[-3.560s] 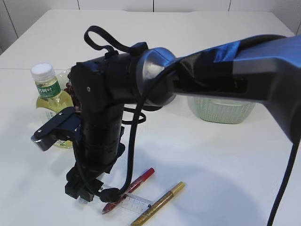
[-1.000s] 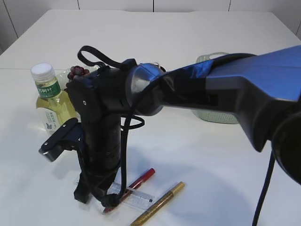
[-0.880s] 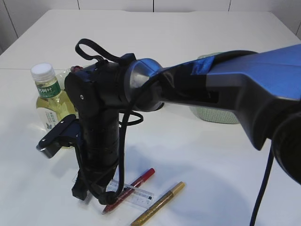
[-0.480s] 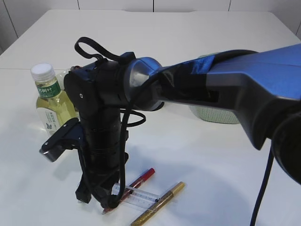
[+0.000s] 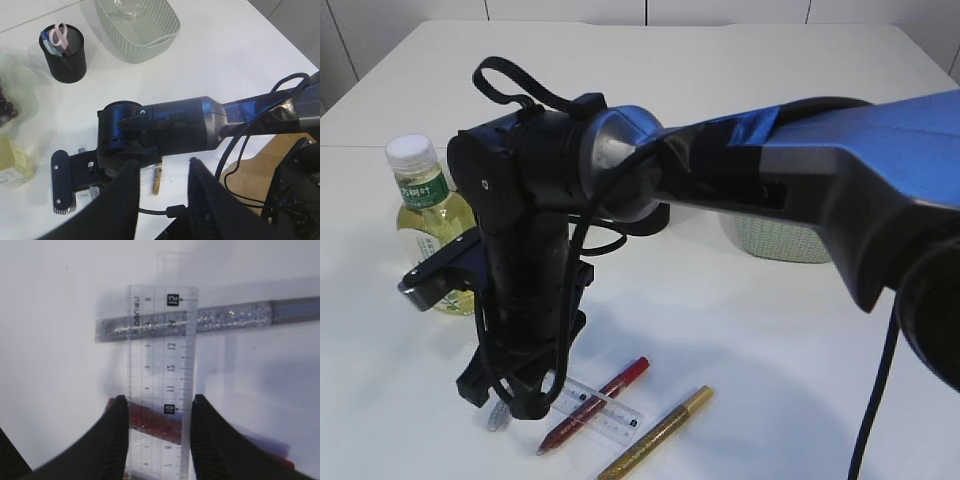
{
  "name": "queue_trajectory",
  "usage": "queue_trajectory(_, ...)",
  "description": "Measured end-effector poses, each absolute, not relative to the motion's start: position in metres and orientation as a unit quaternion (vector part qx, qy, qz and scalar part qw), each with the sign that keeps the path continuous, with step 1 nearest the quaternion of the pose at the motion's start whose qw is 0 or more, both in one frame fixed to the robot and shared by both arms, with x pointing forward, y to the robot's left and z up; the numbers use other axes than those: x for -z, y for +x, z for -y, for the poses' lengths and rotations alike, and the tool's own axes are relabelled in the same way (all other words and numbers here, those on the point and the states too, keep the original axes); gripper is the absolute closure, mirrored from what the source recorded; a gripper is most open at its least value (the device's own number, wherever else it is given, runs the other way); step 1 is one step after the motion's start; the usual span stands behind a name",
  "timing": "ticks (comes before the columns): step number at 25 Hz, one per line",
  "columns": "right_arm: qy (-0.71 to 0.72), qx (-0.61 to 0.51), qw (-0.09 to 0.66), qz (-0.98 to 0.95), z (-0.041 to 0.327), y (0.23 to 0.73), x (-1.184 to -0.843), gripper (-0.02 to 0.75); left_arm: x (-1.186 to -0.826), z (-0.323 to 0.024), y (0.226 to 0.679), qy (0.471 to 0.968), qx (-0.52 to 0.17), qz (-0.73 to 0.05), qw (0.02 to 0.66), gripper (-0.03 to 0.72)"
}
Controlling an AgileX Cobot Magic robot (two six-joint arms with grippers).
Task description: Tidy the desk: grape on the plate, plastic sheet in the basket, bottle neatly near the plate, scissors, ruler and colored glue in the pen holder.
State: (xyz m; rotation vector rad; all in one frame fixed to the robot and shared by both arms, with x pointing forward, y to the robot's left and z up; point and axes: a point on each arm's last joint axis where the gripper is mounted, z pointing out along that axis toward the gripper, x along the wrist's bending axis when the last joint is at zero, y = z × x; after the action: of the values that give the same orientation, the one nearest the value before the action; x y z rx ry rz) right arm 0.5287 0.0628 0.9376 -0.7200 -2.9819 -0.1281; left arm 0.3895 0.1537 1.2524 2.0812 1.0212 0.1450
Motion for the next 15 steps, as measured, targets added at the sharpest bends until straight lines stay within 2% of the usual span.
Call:
queue_trajectory(8, -0.349, 0.045, 0.016, 0.936, -0.057, 0.542, -0.945, 0.438, -1.252, -0.154, 0.389, 0.822, -0.057, -0.403, 0.398, 0.445)
queue_trajectory(15, -0.370, 0.046, 0.005, 0.928, -0.045, 0.555, -0.950, 0.438, -1.252, -0.154, 0.390, 0.822, -0.059, -0.403, 0.398, 0.445)
